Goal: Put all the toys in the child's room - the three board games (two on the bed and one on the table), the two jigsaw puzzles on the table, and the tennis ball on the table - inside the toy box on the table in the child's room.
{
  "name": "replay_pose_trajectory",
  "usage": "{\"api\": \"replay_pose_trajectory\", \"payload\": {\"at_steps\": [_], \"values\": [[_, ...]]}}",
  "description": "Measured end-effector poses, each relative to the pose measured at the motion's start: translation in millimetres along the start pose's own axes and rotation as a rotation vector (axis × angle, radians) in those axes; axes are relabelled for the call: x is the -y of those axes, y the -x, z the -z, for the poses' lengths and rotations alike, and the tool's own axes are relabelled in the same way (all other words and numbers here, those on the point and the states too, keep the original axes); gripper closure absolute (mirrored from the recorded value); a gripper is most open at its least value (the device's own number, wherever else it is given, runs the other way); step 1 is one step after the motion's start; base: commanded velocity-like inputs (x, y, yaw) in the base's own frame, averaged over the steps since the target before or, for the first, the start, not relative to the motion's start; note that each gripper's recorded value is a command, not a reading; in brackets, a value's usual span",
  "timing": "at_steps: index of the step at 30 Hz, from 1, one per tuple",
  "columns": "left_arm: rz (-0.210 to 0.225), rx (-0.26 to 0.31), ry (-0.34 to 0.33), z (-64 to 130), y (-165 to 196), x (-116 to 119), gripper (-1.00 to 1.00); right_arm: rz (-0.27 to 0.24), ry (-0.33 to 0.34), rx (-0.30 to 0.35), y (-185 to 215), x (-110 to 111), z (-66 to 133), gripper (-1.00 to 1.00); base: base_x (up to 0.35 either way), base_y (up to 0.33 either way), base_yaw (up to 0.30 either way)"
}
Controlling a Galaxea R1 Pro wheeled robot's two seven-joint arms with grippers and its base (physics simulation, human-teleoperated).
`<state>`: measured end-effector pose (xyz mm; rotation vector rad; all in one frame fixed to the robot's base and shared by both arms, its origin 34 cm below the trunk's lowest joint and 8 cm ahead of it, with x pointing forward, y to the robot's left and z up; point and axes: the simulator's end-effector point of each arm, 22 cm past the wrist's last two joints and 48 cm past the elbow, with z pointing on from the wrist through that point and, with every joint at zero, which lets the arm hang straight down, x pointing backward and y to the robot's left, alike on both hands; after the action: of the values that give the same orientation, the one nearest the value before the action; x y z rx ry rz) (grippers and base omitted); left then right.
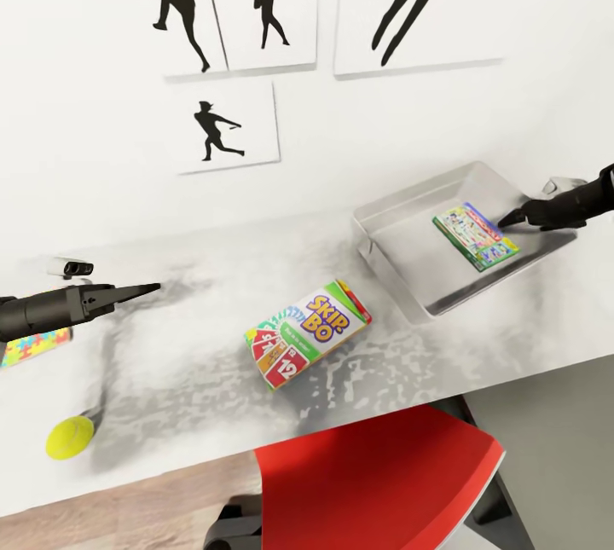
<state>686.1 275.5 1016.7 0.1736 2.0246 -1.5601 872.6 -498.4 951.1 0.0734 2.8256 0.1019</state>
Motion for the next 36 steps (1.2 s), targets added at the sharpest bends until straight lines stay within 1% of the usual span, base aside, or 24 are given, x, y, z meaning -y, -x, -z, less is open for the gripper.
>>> {"api": "replay_pose_trajectory", "payload": {"at_steps": [11,21,27,36], "values": [[-0.016,0.005,-0.002,1.9,5,8,-1.00,0.007,0.002,0.030,9,-3,15.5,-1.00,0.000,0.000,0.000],[-0.032,0.012,-0.006,4.0,10,17,-1.00,0.003,0.015,0.053,15,-6,28.2,-1.00,0.000,0.000,0.000],[-0.041,0.017,-0.007,5.6,13,21,-1.00,0.000,0.046,0.068,18,-12,35.9,-1.00,0.000,0.000,0.000],[-0.056,0.031,-0.008,9.3,19,29,-1.00,0.003,0.143,0.084,22,-34,48.5,-1.00,-0.023,0.000,0.000]]}}
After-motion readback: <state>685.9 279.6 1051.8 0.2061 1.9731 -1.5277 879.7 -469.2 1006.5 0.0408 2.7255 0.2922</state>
